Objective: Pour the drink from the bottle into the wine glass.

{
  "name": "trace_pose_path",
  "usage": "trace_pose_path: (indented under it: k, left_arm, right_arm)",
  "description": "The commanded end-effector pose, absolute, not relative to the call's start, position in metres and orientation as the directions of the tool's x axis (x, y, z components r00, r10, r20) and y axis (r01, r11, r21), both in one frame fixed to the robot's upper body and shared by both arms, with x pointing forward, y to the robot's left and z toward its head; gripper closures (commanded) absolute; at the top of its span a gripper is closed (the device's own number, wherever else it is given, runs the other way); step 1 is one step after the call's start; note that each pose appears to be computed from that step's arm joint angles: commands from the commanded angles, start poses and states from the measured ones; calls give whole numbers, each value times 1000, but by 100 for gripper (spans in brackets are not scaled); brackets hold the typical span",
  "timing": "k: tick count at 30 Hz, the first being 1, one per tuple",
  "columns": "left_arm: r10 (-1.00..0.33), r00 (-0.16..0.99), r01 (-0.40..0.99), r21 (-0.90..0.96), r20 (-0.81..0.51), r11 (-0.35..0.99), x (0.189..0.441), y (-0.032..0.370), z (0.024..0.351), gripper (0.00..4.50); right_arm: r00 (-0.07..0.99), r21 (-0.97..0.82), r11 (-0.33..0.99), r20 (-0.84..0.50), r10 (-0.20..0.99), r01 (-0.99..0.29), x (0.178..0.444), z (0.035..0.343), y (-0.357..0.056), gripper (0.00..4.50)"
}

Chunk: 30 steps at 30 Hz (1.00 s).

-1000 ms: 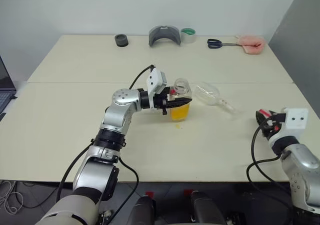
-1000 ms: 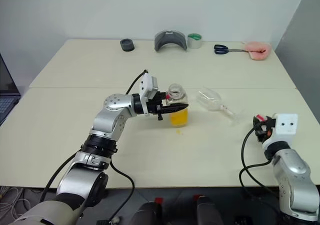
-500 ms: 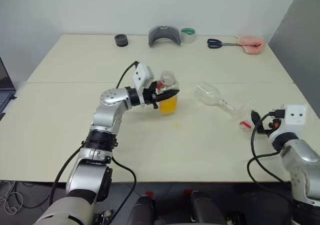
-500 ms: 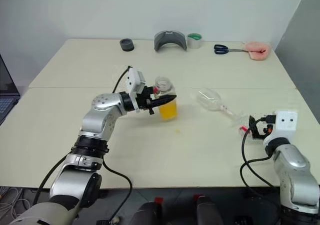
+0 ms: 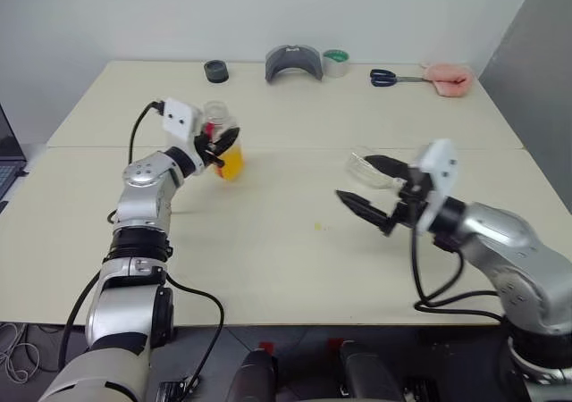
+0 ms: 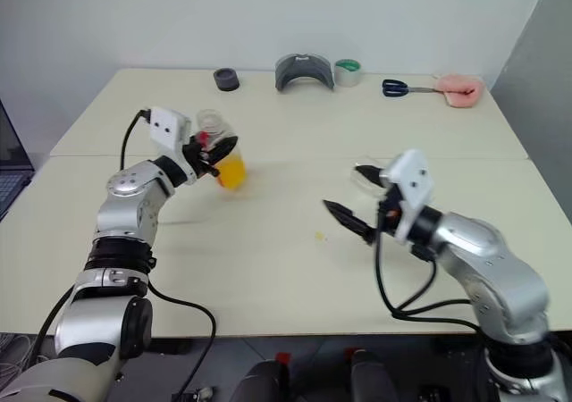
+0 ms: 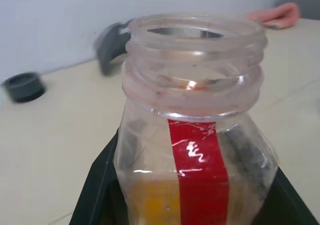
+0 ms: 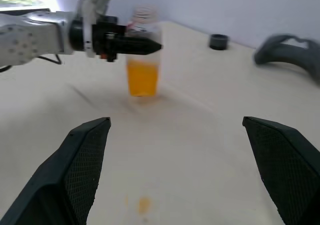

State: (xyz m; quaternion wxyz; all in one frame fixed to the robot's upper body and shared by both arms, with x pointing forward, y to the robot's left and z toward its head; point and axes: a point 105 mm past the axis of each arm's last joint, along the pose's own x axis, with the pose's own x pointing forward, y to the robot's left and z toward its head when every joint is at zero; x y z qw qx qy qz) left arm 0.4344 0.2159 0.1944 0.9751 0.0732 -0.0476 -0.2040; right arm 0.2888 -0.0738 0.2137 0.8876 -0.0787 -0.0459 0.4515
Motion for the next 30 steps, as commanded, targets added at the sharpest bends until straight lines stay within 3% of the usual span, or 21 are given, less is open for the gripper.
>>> trace_pose_path:
  k: [1,12,20,30]
  left_arm:
    - [-324,934,300,164,150,940,439,234,219,278]
    - [-191,971,178,93,147,980,441,258,196,278]
    - [-174,975,169,50,139,984,437,264,181,20]
    - [-143,984,138,59,102,989,430,268,154,5]
  right_arm:
    - [546,-210,537,18,838,-817,295,219,-52,0]
    - [469,-233,458,9,883,-858,303,215,-16,0]
    - [466,-230,457,16,885,-859,301,215,-11,0]
    - [472,-228,455,-22,881,-860,297,202,-11,0]
